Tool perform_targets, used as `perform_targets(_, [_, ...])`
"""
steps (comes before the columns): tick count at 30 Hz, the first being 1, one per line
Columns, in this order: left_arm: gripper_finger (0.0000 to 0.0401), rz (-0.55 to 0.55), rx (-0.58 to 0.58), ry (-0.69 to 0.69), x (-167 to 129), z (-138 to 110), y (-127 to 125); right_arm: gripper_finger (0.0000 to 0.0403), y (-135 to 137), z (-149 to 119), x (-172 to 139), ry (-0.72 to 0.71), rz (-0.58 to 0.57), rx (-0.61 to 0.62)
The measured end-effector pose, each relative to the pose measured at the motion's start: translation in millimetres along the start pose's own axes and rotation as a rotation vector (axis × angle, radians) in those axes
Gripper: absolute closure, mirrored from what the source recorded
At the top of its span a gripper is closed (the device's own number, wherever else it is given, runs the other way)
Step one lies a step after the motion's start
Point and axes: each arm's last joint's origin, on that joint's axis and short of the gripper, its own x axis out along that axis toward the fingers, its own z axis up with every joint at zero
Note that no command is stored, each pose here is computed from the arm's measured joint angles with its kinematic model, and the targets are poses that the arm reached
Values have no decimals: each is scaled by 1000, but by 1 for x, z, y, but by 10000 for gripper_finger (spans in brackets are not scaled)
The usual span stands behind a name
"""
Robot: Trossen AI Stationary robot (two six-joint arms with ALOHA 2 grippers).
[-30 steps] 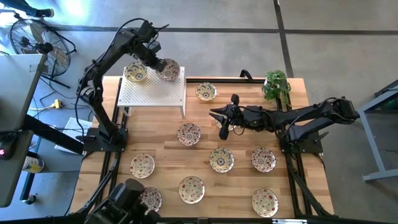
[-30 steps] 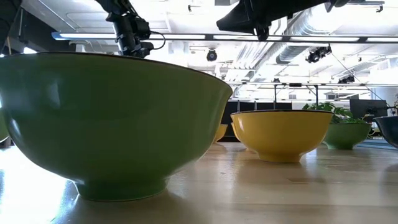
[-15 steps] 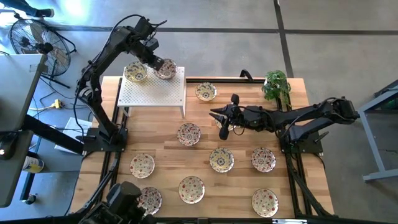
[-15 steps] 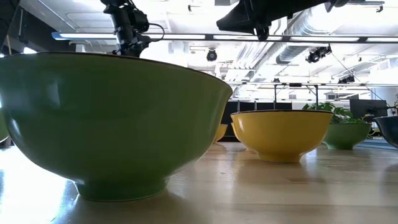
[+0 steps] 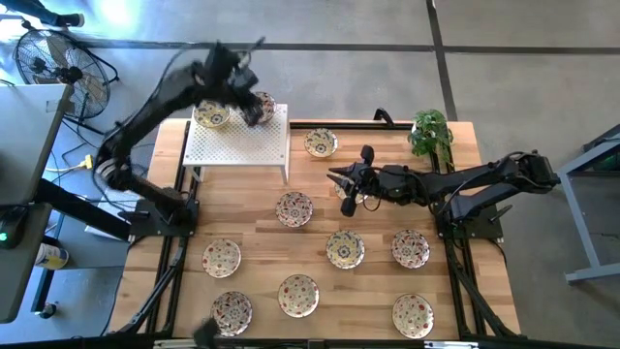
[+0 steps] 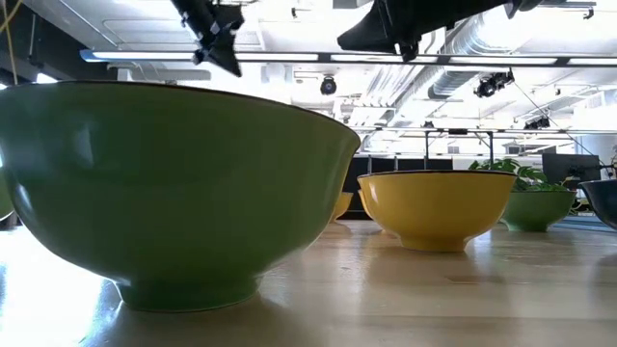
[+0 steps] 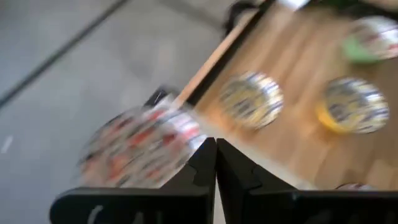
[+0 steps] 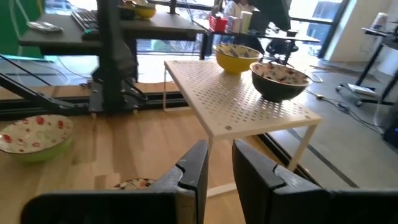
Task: Pick & Place Mini bowls
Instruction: Put the green patterned bowl on the shelf
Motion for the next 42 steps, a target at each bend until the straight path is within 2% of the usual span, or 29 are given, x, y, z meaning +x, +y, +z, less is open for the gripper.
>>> perform_targets(4, [393,-131,110,-246,8,-27,-47,342,-4,-3,1,29,-23,-3])
perform_targets(7, [399,-228,163,-393,25,-59,-78,341,-8,-7,3,68,-38,18])
perform_targets(10, [398,-310,207,-488,40,-91,-103,336,-12,-13,3,122,-56,36])
perform_targets(12, [399,-354,228,-501,49,-110,-115,329,-14,-17,3,169,-75,41])
perform_targets(15, [400,-391,249,-473,57,-130,-125,313,-19,-25,3,239,-114,46])
perform_targets(22, [400,-392,310,-385,61,-145,-139,285,-28,-33,4,326,-103,69])
perform_targets(27, [400,-389,325,-265,61,-148,-141,288,-29,-30,5,289,-102,76])
perform_targets(29, [400,-390,341,-218,57,-147,-144,291,-27,-35,5,219,-110,89])
perform_targets(32, [400,-375,372,-157,51,-146,-150,304,-27,-51,3,77,-5,146])
perform_targets(35, [400,-339,348,-87,44,-145,-154,327,-31,-68,-5,-29,102,215])
perform_targets(39, [395,-280,349,75,44,-146,-159,368,-37,-81,-14,-114,125,230])
perform_targets(42, [372,-280,348,187,40,-145,-164,396,-41,-85,-15,-107,113,217])
